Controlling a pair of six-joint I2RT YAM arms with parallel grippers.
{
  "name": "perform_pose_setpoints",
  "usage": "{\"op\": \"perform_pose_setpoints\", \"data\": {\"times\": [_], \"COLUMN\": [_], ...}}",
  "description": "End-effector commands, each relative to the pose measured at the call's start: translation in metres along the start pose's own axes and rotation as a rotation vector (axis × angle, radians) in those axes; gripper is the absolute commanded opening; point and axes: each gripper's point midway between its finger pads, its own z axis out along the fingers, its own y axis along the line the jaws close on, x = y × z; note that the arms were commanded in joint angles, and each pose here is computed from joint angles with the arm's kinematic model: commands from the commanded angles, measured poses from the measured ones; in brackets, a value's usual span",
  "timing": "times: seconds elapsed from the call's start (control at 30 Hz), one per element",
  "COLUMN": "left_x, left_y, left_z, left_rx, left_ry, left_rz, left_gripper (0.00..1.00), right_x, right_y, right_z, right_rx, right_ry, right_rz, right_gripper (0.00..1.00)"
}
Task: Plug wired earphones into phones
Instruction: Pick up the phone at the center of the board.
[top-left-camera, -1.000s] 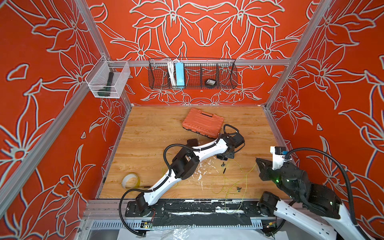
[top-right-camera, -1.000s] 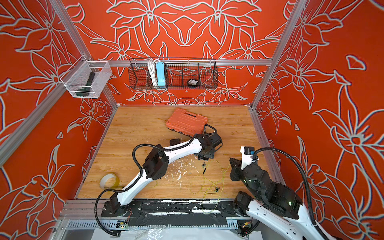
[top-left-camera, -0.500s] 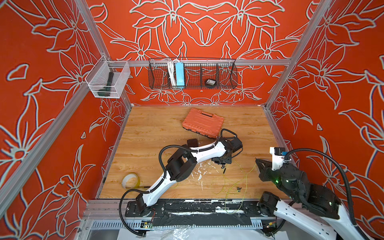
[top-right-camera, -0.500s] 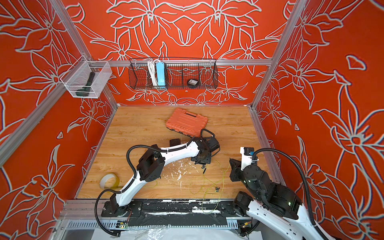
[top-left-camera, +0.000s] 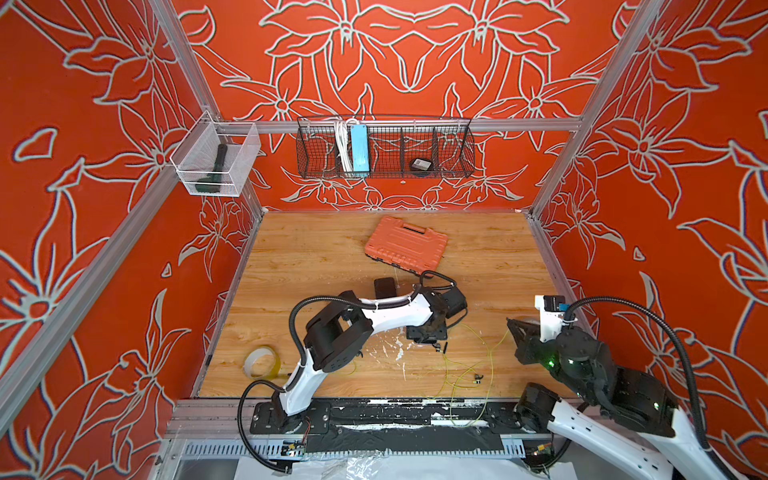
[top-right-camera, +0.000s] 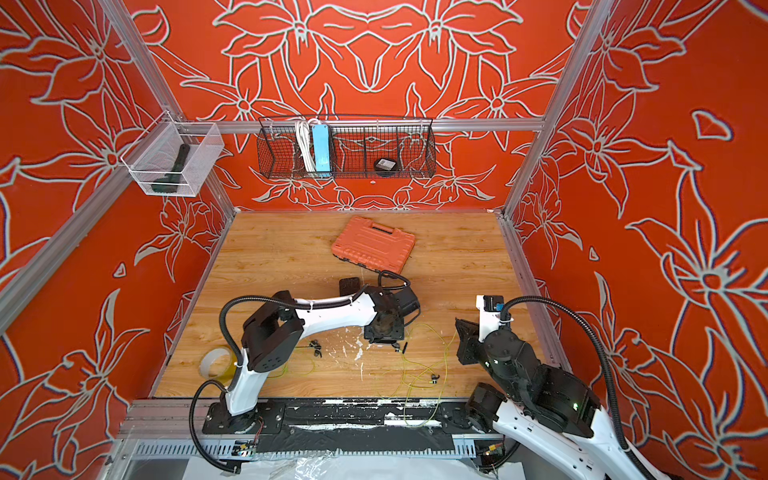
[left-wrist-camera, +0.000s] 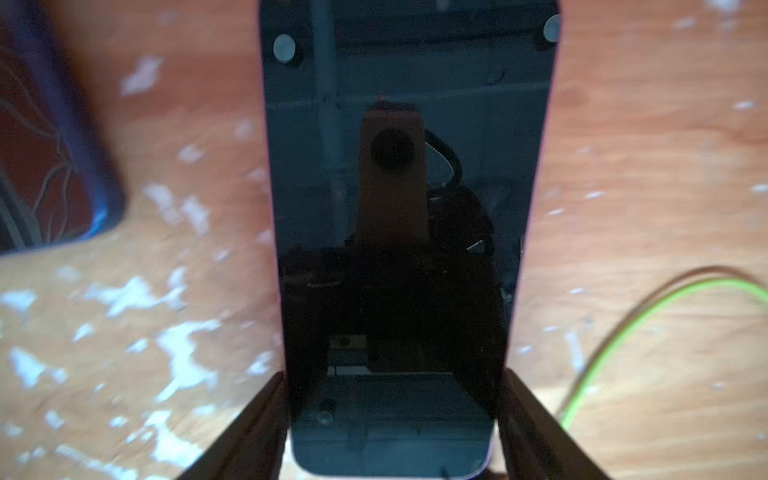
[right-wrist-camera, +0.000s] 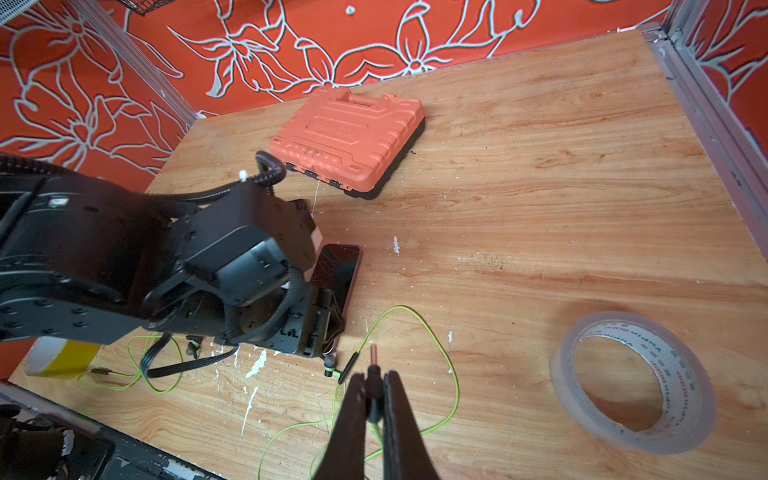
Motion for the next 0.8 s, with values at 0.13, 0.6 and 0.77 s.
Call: {"op": "perform_pose_setpoints", "data": {"times": [0.13,0.6,0.77], "left_x": [0.000,-0.024,-0.036], "left_y": [0.018,0.010,0.004], "left_z": [0.033,0.038,0.035], "left_rx": [0.005,0.113,0.168], "left_ry": [0.093,0.140,0.142], "left_rz": [-0.178,-0.359,-0.396], "left_gripper": [0.67,0.67,0.68], "right_x": [0.013,0.057,0.074], "right_y": [0.020,0.061,0.063], "right_z": [0.015,0.060,0.073], "right_rx": [-0.083,-0.270,-0.304], "right_ry": [0.051,0.136,0.142], "right_rz": [-0.014,0.105,0.132], "right_gripper": [0.06,0.06,0.06]}}
